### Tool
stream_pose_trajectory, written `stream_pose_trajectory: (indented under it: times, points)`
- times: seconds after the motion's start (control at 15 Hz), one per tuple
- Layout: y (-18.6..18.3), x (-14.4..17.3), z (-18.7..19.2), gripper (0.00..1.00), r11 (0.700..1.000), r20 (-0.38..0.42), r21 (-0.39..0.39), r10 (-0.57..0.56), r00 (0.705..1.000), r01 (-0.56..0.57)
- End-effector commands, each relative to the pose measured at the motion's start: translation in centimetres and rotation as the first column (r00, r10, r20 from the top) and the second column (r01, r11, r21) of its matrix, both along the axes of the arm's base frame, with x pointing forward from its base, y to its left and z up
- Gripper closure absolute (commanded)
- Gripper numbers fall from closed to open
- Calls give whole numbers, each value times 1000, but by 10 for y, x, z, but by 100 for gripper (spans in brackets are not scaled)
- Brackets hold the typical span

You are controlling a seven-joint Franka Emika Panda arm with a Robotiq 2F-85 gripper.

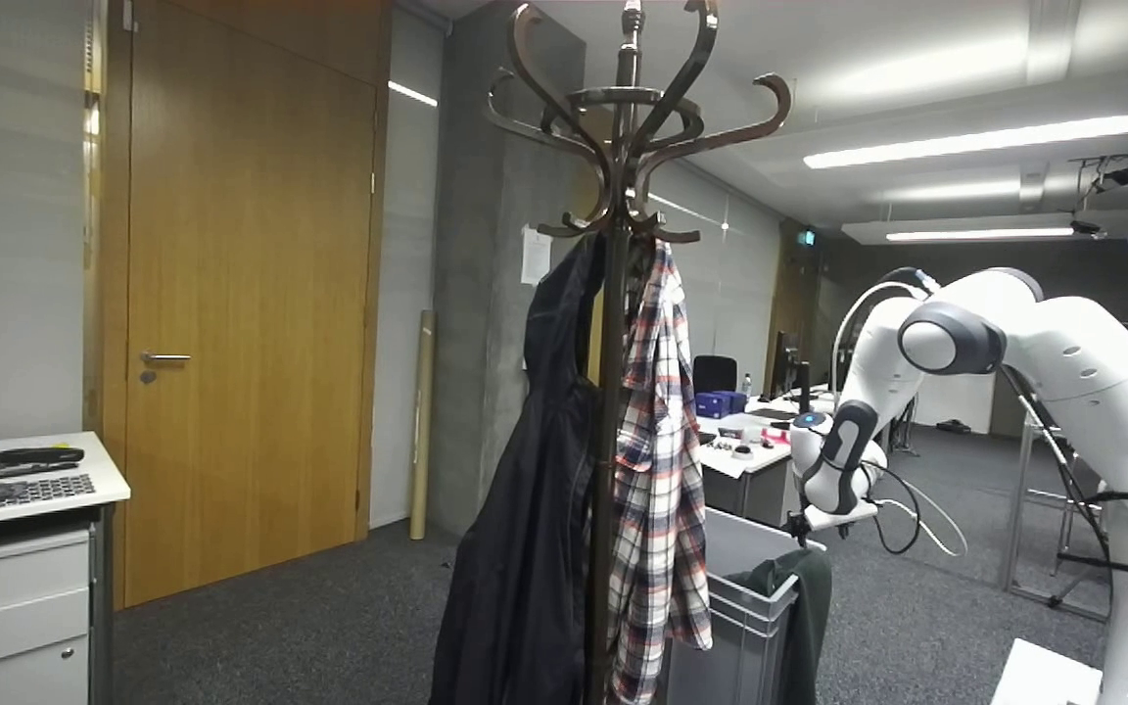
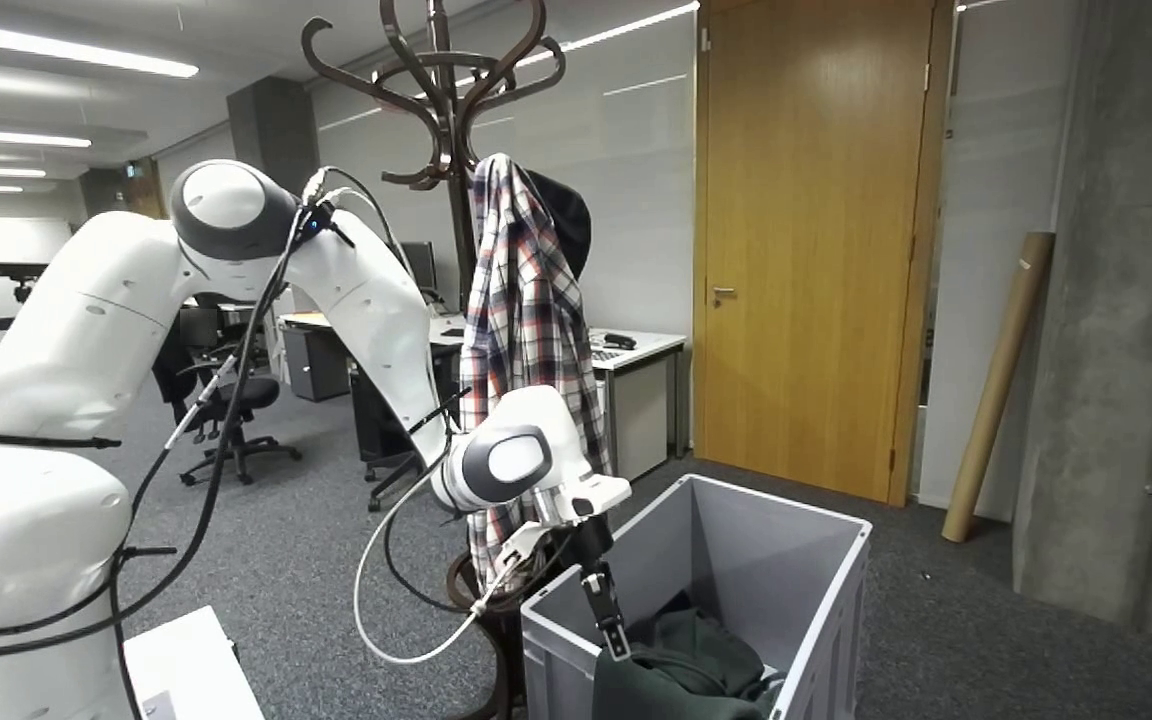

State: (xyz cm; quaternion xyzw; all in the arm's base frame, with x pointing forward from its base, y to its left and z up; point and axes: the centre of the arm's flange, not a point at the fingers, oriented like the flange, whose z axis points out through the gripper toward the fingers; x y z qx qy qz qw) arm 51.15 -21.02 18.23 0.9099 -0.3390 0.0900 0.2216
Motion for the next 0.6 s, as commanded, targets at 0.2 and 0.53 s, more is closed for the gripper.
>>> stream_pose_trajectory:
  times: [0.2, 0.53]
  points:
    - [-7, 12, -16, 0, 975, -52, 80, -202, 978, 206]
    - [-33, 8, -26, 0, 928, 16, 223, -310, 951, 299]
